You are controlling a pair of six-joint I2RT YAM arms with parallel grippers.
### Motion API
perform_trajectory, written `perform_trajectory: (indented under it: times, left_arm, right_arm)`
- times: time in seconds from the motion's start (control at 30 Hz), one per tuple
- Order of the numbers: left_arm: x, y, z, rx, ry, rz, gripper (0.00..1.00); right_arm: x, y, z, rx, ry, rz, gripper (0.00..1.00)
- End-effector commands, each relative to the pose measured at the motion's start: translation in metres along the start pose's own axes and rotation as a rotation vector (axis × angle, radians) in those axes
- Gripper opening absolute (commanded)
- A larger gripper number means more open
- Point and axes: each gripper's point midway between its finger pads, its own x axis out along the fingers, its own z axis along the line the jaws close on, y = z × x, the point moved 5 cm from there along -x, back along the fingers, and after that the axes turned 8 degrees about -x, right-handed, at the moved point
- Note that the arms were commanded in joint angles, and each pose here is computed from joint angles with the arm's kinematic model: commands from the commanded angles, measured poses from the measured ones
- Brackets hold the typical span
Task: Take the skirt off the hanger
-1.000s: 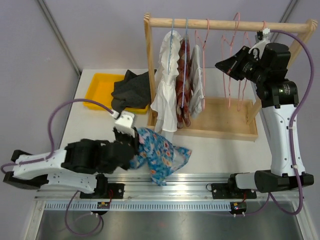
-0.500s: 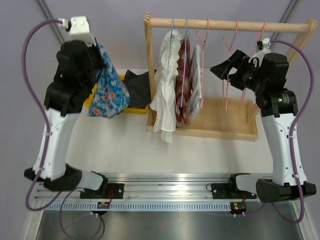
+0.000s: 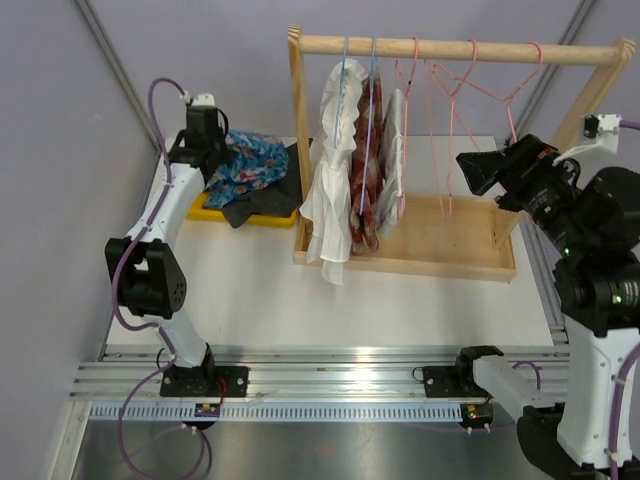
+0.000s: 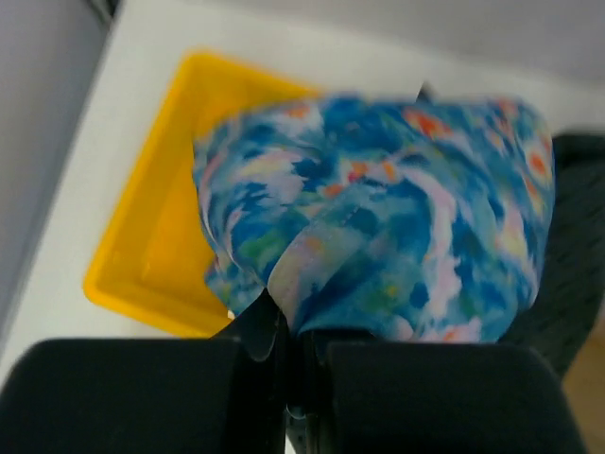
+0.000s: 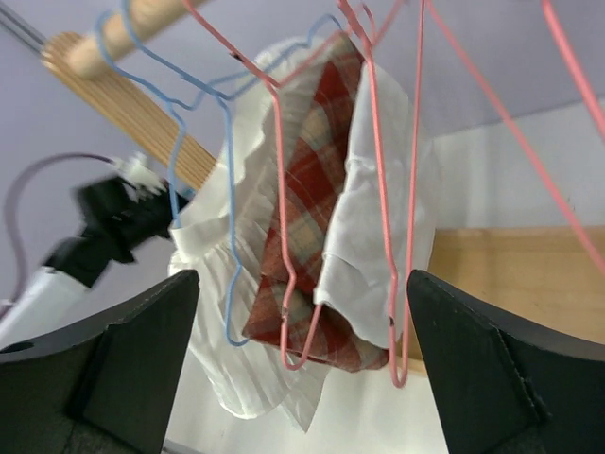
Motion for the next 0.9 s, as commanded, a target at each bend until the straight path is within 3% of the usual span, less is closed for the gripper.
perform_trajectory:
  times: [0.0,0.03,0.1,0.13,0.23,0.37,0.5,0.73,0.87]
  left_arm:
    - [0.004,0.012,-0.007,-0.105,0.055,-0.057,0.14]
    - [0.022,0.042,-0.001,-0.098,0.020,0.019,0.33]
    - [0.036,0.069,0.000,-0.085,0.012,0.116,0.85]
    - [0.042,0.077,0.003,-0.079,-0.011,0.142,0.90]
    - [0.023,0.068,0.006,-0.106,-0.016,0.106,0.99]
    - [-0.063,0.017,0.004,-0.149,0.043,-0.087,0.99]
    - [-0.139,-0.003,0.009,-0.143,0.085,-0.179,0.99]
    - [-0.237,0.004,0.034,-0.196,0.193,-0.284,0.99]
    - [-0.257,0.037,0.040,-0.232,0.304,-0.273,0.99]
  right_arm:
    - [-0.029,-0.033,0.019,-0.059,-0.050,-0.167,0.99]
    - [-0.035,-0.036,0.026,-0.075,-0.100,-0.182,0.99]
    - [-0.044,-0.045,0.042,-0.120,-0.202,-0.225,1.00]
    - [-0.044,-0.046,0.047,-0.131,-0.234,-0.224,1.00]
    - [-0.035,-0.048,0.064,-0.121,-0.367,-0.159,0.99]
    - [-0.003,-0.048,0.072,-0.018,-0.471,-0.066,1.00]
    - [0.028,-0.041,0.064,0.031,-0.466,-0.016,0.99]
    - [0.093,-0.011,0.030,0.018,-0.301,0.105,0.98]
    - [0.127,0.014,0.017,0.016,-0.253,0.147,0.95]
